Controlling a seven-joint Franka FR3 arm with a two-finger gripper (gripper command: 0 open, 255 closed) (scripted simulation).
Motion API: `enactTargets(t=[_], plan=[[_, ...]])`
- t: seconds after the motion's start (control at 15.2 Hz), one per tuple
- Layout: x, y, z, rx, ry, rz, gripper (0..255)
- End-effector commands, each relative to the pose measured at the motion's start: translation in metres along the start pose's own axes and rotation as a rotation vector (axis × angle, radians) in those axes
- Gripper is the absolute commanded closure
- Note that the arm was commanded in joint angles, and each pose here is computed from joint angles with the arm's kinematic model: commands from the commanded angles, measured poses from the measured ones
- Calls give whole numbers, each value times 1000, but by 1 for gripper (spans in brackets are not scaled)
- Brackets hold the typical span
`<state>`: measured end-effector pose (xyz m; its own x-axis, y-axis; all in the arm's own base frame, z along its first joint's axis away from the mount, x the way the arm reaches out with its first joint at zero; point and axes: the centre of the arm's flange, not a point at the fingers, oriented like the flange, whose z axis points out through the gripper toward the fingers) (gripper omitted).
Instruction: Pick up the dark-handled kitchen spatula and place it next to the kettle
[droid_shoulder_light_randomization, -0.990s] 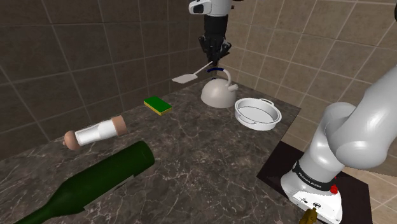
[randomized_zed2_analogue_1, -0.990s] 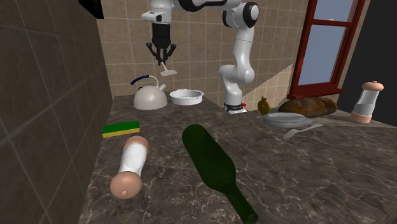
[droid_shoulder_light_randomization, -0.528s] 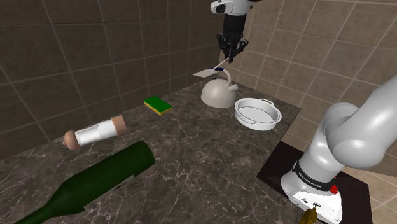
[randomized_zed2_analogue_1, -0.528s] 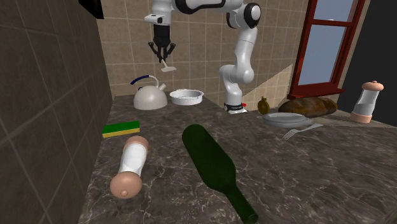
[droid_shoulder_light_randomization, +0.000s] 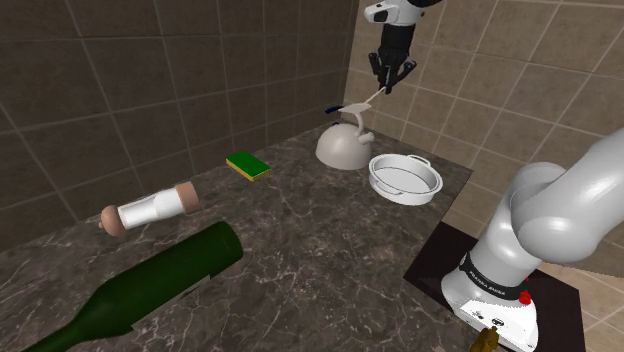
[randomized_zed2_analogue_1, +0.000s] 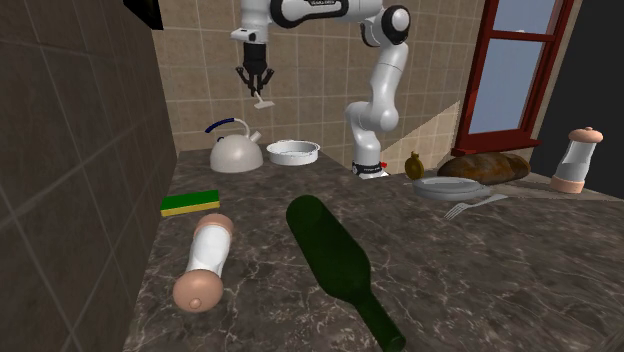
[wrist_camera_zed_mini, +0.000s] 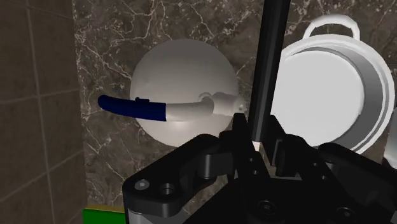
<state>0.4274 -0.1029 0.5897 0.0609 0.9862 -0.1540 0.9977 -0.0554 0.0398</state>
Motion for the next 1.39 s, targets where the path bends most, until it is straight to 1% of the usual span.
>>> enactTargets(t=[0.0, 0.99, 1.32], plan=[[-24, -4, 7, 0, 0, -2, 255], [-218, -38, 36, 0, 0, -2, 255], [-213, -39, 62, 0, 0, -2, 255]])
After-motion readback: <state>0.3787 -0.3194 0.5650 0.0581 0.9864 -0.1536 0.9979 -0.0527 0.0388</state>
